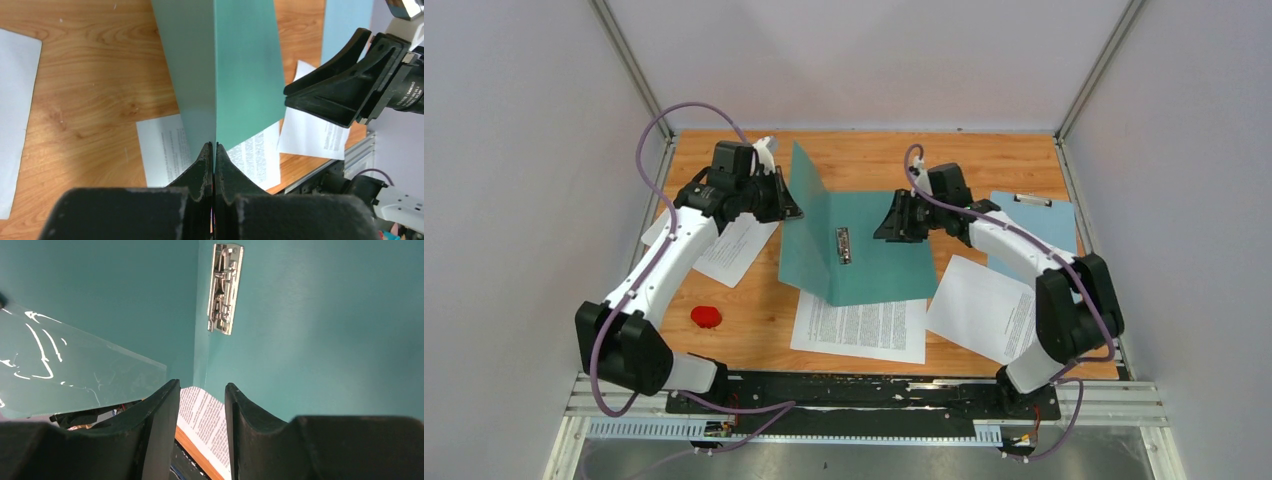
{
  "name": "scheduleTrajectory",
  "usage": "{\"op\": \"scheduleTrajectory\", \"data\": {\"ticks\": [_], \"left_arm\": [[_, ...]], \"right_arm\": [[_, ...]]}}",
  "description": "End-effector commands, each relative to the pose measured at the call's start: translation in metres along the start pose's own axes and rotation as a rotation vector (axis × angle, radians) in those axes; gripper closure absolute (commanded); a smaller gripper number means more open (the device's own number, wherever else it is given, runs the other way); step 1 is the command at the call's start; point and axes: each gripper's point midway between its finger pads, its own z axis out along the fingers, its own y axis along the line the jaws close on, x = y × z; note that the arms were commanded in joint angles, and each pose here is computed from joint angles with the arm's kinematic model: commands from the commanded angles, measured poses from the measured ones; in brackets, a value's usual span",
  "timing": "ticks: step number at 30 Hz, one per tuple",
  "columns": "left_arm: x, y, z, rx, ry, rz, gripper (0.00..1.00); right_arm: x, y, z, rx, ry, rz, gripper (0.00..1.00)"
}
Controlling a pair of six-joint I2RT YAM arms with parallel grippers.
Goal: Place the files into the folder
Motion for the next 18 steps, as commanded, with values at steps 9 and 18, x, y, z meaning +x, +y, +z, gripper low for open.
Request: {"op": "scheduleTrajectory", "data": {"ticks": [9,18], "left_arm": [[0.0,0.033,0.018,-0.1,0.028,0.139,0.81],[0.001,0.038,0.012,-0.127,0.033,0.18,0.72]], "right_arm": [[0.014,0.012,0.084,0.031,0.066,-0.11,0.66],[0.046,0.002,0.106,0.043,0.17,-0.113,0.7]]}}
